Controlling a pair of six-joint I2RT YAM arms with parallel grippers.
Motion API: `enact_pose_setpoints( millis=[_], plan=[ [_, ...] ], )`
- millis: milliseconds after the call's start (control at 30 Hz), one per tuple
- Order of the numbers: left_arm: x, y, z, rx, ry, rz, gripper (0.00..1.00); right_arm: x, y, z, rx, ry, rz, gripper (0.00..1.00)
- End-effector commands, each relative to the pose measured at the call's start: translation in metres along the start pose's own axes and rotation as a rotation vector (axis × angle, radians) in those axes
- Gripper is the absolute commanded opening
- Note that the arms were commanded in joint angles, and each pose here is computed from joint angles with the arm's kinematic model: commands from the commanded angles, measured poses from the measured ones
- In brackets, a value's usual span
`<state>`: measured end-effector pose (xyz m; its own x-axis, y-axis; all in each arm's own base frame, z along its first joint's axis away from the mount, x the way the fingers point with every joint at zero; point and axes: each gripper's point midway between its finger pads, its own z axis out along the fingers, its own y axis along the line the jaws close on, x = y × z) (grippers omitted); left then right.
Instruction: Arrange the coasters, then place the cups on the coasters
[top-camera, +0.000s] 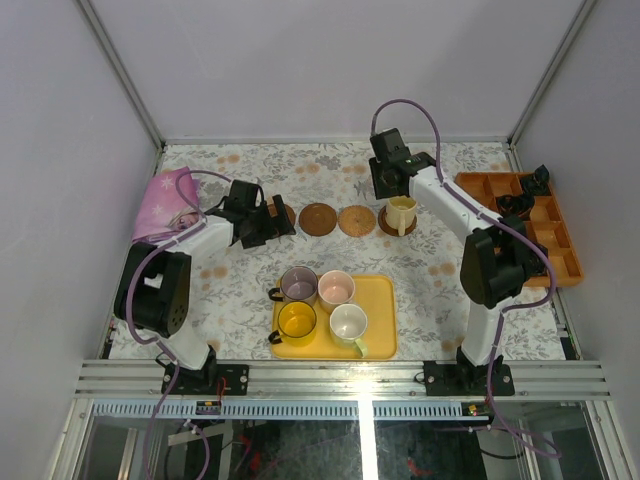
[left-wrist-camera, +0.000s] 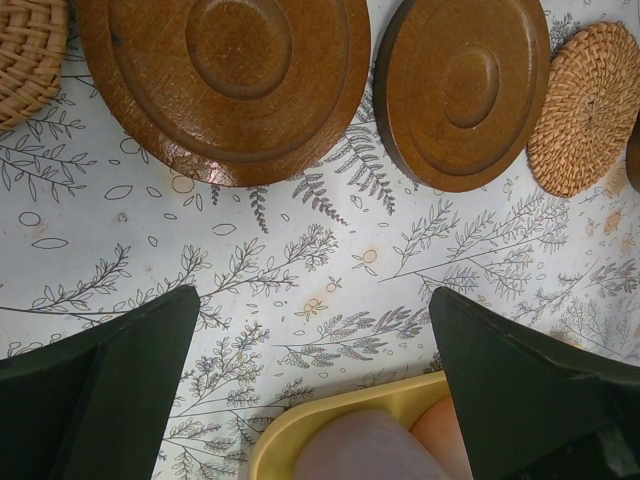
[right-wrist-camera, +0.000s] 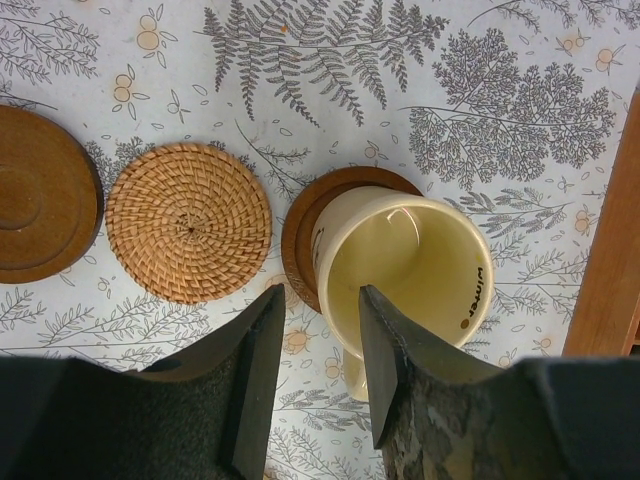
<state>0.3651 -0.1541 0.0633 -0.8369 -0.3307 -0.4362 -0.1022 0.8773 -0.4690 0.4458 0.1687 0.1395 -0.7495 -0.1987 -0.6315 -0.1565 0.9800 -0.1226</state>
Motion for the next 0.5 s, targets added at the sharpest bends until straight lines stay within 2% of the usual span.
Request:
enact_pose_setpoints(
  millis=[0,267,467],
  plan=[
    [-0.012,-0.009,0.002,0.035,-0.036,0.034,1.00,0.002,-0.004,0.002,0.003,0.013,0.016,0.43],
    [-0.010,-0.008,0.003,0.032,-0.029,0.033,1.00,0.014,-0.001,0.022,-0.011,0.063,0.019,0.40],
    [-0.011,-0.007,0.003,0.028,-0.030,0.035,1.00,0.021,-0.002,0.031,-0.007,0.088,0.020,0.35]
  ],
)
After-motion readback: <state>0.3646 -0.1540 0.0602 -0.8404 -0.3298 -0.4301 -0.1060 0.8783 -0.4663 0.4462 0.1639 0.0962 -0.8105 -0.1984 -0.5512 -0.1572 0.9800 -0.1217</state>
